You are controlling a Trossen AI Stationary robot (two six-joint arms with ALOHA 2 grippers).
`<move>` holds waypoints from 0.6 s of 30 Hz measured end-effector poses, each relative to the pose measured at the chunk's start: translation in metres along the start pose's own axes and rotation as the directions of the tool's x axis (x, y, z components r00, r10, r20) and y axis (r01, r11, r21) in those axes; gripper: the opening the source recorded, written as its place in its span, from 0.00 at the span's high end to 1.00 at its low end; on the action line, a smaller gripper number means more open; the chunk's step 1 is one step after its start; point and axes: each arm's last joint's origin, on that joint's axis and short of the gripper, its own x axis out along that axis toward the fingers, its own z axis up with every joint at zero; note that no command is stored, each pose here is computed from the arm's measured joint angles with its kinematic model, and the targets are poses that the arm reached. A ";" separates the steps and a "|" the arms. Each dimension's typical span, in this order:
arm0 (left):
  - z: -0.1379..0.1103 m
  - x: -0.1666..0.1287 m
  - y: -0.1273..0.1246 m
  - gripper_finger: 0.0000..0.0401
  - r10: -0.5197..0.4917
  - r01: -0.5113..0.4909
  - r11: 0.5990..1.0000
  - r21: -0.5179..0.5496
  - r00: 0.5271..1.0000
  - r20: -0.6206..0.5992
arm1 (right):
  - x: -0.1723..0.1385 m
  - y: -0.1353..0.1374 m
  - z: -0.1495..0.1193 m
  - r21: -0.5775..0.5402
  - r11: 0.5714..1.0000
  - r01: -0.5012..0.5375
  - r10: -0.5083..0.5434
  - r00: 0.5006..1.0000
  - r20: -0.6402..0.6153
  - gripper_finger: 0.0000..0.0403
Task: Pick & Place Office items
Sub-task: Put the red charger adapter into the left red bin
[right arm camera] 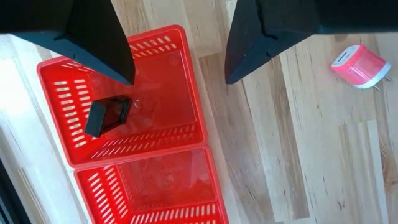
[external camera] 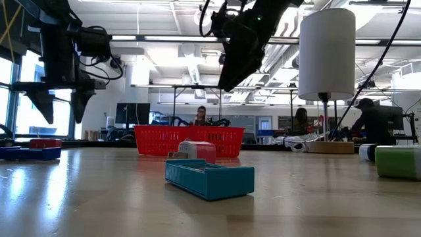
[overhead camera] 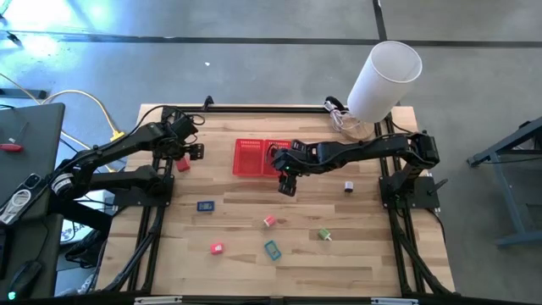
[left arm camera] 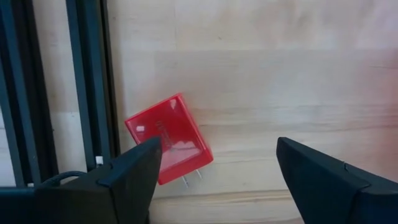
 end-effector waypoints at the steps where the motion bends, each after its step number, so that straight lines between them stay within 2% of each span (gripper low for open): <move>1: 0.000 0.000 0.000 0.23 -0.002 0.002 1.000 -0.001 1.000 0.002 | 0.000 0.000 0.000 -0.005 1.000 -0.001 0.001 1.000 0.000 0.41; 18: 0.000 0.000 0.000 0.23 -0.003 0.003 1.000 -0.001 1.000 0.005 | 0.000 0.002 0.000 -0.034 0.999 -0.008 0.008 1.000 0.009 0.41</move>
